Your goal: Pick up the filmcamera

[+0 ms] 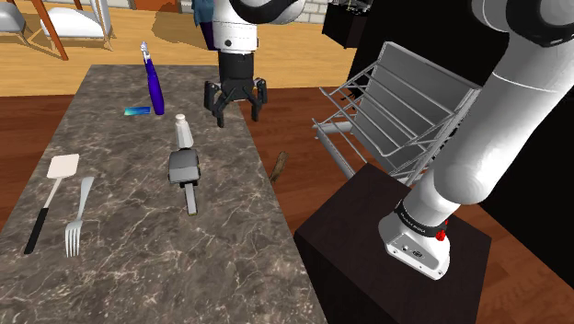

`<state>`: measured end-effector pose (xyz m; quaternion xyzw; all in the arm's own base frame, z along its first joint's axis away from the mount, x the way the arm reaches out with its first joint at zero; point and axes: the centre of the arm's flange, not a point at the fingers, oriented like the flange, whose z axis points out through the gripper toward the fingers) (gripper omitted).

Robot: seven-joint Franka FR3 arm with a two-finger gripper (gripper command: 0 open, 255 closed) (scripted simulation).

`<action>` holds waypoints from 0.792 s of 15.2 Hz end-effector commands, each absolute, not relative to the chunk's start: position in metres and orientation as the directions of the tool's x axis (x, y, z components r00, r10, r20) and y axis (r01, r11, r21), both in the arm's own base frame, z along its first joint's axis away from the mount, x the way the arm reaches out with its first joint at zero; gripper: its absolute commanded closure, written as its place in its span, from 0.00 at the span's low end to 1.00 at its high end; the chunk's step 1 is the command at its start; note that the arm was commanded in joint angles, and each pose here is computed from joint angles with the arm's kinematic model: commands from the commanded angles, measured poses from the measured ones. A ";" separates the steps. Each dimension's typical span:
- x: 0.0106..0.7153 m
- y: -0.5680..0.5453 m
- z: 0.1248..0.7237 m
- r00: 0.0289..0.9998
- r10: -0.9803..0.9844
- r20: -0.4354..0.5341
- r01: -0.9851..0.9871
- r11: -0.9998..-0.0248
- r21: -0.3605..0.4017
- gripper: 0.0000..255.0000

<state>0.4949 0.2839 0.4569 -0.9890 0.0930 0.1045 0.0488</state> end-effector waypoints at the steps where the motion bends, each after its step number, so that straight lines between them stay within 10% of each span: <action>1: 0.511 0.302 0.442 0.953 -0.195 -0.231 -0.217 -0.973 -0.074 0.00; 12: 0.598 0.389 0.373 0.907 -0.292 -0.302 -0.323 -0.945 -0.056 0.00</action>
